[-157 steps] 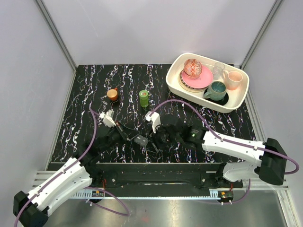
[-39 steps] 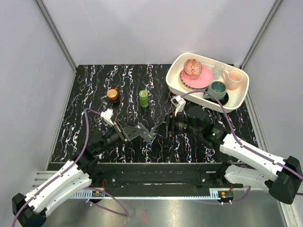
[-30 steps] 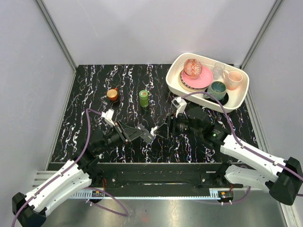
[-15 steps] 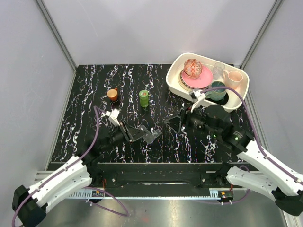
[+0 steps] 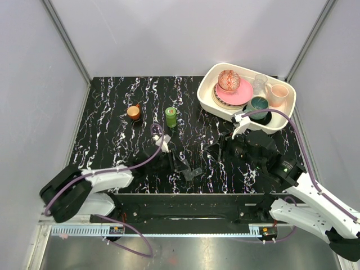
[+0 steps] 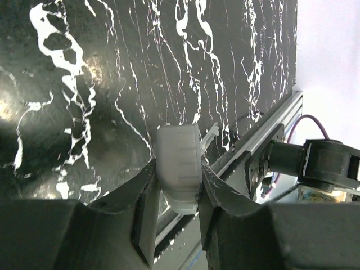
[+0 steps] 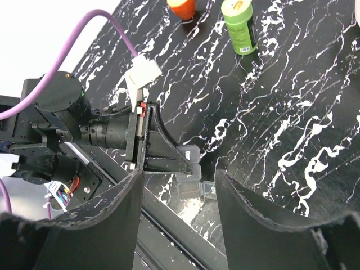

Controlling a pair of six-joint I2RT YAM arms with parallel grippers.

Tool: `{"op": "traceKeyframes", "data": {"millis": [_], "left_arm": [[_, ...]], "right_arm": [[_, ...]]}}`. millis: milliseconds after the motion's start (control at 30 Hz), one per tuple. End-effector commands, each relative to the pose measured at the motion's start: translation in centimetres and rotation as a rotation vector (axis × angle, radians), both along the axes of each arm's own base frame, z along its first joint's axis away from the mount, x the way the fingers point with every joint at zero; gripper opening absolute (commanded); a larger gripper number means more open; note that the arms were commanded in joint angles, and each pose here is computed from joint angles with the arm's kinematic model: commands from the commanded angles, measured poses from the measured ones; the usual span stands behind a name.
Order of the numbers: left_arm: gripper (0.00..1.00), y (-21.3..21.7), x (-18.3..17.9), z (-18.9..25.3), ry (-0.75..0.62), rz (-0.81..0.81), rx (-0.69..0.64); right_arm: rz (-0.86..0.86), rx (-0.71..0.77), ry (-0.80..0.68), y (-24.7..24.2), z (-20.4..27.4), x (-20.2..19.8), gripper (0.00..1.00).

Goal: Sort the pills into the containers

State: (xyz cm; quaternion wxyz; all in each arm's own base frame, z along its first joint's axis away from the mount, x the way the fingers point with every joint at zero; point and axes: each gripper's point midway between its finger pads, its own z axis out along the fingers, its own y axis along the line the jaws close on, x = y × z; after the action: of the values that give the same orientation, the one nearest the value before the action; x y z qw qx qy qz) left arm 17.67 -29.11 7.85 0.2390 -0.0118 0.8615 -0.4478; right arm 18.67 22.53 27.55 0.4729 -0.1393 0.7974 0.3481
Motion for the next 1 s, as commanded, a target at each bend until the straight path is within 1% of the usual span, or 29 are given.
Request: {"op": "traceKeyframes", "data": {"millis": [0, 33, 133, 167, 200, 267, 400, 567, 667, 767, 833, 900, 967], "left_arm": [[0.13, -3.7, 2.6, 4.5, -0.14, -0.031, -0.137], [0.21, -4.0, 2.8, 3.7, -0.128, -0.031, -0.123], [0.34, -4.5, 3.3, 2.6, -0.099, -0.027, -0.105], [0.42, -4.7, 3.4, 2.5, -0.09, -0.023, -0.105], [0.46, -4.7, 3.5, 2.2, -0.082, -0.02, -0.099], [0.51, -4.5, 3.6, 1.4, -0.061, -0.004, -0.084], [0.54, -4.0, 3.4, 0.1, -0.03, 0.014, -0.051], [0.54, -3.0, 3.0, -1.2, 0.01, 0.042, -0.011], [0.54, -2.3, 2.6, -1.3, 0.01, 0.057, -0.003], [0.54, -1.8, 2.6, -0.8, -0.005, 0.067, 0.005], [0.54, -2.1, 3.1, 0.4, -0.024, 0.065, 0.007], [0.54, -2.4, 3.5, 0.9, -0.043, 0.049, 0.047], [0.54, -2.7, 4.5, 1.8, -0.064, 0.05, 0.119]], "right_arm": [[-0.03, -0.008, -0.019, -0.7, -0.1, 0.3, 0.6], [-0.031, -0.01, -0.016, -0.7, -0.2, 0.3, 0.61], [-0.03, -0.014, -0.01, -0.7, -0.5, 0.3, 0.62], [-0.03, -0.016, -0.008, -0.7, -0.7, 0.3, 0.63], [-0.029, -0.017, -0.009, -0.7, -0.7, 0.3, 0.63], [-0.033, -0.019, -0.011, -0.7, -0.7, 0.4, 0.64], [-0.042, -0.032, -0.017, -0.9, -0.9, 0.6, 0.66], [-0.049, -0.034, -0.024, -1.0, -0.8, 0.7, 0.68], [-0.057, -0.038, -0.027, -1.2, -0.9, 0.8, 0.69], [-0.069, -0.045, -0.025, -1.4, -1.1, 0.9, 0.7], [-0.07, -0.048, -0.026, -1.4, -1.2, 0.9, 0.69], [-0.073, -0.049, -0.019, -1.4, -1.3, 0.9, 0.69], [-0.08, -0.052, -0.02, -1.6, -1.4, 0.9, 0.69]]}}
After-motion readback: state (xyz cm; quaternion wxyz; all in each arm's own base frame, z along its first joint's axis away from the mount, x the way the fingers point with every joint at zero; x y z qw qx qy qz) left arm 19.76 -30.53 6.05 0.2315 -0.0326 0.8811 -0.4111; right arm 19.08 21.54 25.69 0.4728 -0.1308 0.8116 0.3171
